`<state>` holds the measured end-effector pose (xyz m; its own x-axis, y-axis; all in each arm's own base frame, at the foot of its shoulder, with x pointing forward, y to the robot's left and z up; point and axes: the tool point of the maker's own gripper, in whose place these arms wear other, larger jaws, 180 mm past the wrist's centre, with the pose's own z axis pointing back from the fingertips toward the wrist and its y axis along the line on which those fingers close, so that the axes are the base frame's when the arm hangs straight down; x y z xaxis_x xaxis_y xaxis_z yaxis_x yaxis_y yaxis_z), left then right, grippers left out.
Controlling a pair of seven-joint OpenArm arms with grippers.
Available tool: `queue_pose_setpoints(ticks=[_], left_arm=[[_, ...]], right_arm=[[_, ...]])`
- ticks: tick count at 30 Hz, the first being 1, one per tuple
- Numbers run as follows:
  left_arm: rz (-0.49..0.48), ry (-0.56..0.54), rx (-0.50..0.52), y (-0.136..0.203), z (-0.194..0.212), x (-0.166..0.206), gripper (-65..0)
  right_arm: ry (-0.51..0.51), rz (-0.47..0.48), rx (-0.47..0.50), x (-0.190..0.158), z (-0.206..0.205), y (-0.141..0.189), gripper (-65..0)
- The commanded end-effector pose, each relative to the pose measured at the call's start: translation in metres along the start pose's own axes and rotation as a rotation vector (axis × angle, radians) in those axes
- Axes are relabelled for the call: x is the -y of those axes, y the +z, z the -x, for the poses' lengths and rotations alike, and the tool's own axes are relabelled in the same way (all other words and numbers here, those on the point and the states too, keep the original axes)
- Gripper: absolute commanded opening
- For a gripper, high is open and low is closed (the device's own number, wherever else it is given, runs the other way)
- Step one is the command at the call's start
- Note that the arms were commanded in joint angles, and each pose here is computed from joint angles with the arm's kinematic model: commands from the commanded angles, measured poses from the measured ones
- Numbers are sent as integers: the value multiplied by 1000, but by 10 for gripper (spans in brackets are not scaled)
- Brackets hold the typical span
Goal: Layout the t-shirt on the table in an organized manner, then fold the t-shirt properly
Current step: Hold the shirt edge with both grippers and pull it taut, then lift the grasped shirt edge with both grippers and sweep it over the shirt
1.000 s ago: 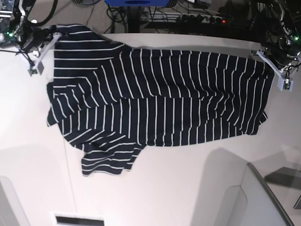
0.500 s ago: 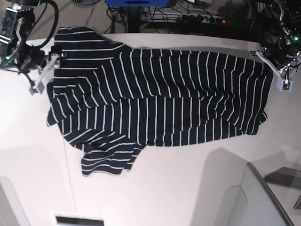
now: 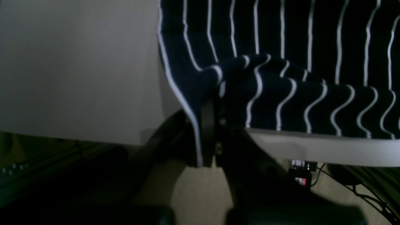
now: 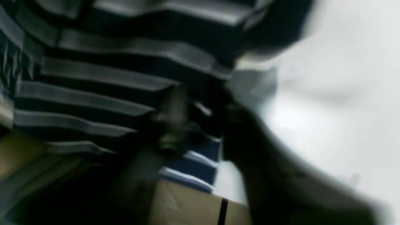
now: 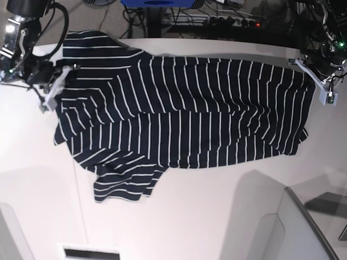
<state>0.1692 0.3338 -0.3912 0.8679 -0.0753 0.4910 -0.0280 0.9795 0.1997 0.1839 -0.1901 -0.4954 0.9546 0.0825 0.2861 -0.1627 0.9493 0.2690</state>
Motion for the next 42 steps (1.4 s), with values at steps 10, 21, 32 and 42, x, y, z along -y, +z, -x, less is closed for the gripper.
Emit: queue_pose_setpoints(ticks=[10,21,32,42], left_arm=[[-23,-20,11,7,0,-7,-650],[-19,-29,-11,12,26,-7,-650],[-23,-14,59,1,-7,-9,-650],[-37,-51,-96,-51,16,-4,-650]], right_arm=[[172,140,-50,-1,21,62,-644],[180,208,-118,1,59,93,-644],[217,243,-1,11,-3,95,-644],[203,132,-46,6,-39,51,-644]])
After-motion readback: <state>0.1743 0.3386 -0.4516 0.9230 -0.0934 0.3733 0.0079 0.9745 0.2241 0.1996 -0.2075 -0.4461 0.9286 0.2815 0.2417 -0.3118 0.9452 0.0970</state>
